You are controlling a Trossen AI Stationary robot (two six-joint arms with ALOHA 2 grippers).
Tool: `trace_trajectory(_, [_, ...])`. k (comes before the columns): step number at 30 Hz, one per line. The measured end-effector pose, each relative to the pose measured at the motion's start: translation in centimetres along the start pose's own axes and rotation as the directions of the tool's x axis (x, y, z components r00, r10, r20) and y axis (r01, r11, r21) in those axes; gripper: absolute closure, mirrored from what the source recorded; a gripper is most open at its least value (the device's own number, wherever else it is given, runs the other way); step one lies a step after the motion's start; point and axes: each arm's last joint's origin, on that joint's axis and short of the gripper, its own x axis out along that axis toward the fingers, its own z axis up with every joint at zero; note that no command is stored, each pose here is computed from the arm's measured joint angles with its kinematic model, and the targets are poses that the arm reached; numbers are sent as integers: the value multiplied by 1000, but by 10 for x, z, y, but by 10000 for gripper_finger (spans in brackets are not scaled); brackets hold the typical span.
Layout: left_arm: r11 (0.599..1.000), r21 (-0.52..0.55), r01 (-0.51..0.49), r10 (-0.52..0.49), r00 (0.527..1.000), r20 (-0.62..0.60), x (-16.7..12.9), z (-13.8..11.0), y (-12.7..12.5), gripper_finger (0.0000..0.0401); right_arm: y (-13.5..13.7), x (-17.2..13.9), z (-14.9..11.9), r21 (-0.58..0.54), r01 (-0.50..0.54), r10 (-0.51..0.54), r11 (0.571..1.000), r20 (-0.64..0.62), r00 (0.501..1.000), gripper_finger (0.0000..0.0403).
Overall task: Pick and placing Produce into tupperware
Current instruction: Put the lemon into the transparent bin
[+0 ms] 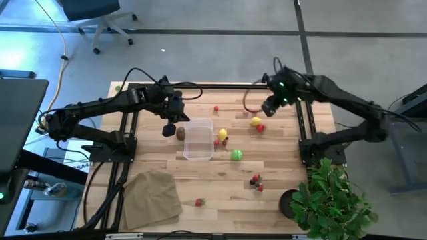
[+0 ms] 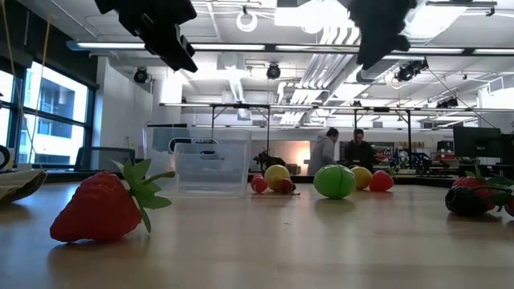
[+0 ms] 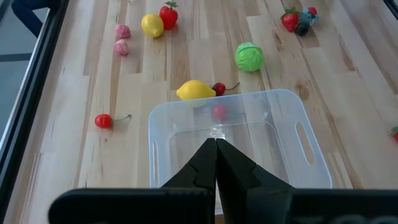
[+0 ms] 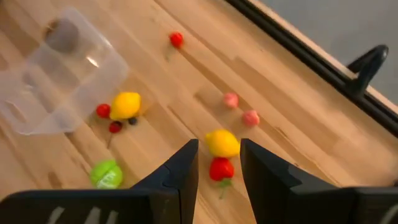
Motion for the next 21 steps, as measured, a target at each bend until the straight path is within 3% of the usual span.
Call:
trace_trajectory(6, [1000,0,0,0,1000,0,0,0,0,400,11,25,34,2,33,-32,999,-110,993,293])
trace_trajectory(11, [1000,0,0,0,1000,0,0,0,0,400,16,54,49,115,105,-82,988,-188,979,292])
trace_trajectory(21, [1000,0,0,0,1000,0,0,0,0,400,17,121,41,362,338,-189,869,-387,902,292])
